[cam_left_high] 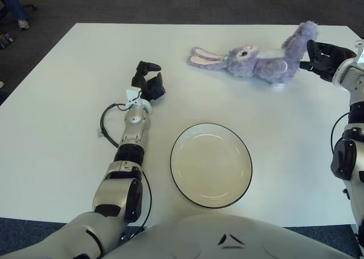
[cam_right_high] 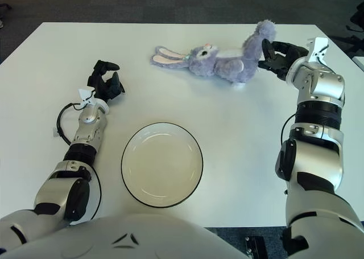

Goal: Put the doll into the plate.

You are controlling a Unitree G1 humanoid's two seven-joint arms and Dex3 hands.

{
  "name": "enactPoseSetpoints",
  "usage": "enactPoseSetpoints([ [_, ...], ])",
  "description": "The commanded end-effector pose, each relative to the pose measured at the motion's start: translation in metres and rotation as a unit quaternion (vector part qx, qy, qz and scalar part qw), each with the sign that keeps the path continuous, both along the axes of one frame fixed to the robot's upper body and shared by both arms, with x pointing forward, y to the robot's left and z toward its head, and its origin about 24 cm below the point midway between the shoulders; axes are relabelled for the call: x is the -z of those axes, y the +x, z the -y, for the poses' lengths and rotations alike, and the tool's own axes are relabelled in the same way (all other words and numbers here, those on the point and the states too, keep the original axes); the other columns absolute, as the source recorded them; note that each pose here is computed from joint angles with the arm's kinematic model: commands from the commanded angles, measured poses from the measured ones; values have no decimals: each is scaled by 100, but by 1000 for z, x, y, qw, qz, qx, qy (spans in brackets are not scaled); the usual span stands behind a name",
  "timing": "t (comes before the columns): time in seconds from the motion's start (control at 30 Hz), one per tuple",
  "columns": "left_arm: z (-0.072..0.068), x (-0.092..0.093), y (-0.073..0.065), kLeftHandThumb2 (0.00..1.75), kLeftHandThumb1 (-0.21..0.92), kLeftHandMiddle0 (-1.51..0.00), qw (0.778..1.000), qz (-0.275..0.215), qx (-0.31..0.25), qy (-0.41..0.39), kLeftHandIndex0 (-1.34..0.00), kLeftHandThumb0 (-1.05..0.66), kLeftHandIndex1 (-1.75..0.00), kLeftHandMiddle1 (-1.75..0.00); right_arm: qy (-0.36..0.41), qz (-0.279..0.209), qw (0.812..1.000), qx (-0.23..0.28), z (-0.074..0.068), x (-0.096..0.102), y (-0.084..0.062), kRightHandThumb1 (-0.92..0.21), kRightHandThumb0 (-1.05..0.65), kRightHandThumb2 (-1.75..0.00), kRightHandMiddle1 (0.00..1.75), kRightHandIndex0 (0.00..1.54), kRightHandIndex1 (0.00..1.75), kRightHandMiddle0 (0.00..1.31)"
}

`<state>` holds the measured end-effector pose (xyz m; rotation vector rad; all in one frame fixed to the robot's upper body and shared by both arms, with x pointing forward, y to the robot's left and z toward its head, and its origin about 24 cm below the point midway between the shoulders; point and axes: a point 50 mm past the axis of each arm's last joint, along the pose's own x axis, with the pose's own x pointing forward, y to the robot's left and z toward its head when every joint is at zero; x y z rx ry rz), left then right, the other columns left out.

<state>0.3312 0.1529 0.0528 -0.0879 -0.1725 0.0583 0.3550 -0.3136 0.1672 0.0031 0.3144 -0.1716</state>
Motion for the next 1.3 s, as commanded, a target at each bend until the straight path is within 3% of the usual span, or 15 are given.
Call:
enactPoseSetpoints([
  [0.0,-1,14,-7,93,62,-104,1000,-26,-2,0,-38,-39,-175,-175,13,9,1000,-9,-3,-7,2,-42,-66,-75,50,13,96,0],
  [0.43,-1,14,-8,93,62,-105,1000,-21,2,7,-37,-39,-175,-175,16,0,1000,-13,-6,-8,4,-40,-64,-77,50,17,84,0],
  [0.83,-1,15,-8,92,63,-107,1000,-24,2,4,-37,-39,-175,-175,-12,9,999,-35,-12,-11,7,-49,-69,-69,37,14,96,0],
  [1.27,0,15,-8,92,63,-106,1000,-22,1,6,-37,-39,-175,-175,-92,9,995,-45,-16,-12,18,-54,-72,-63,49,11,117,0],
])
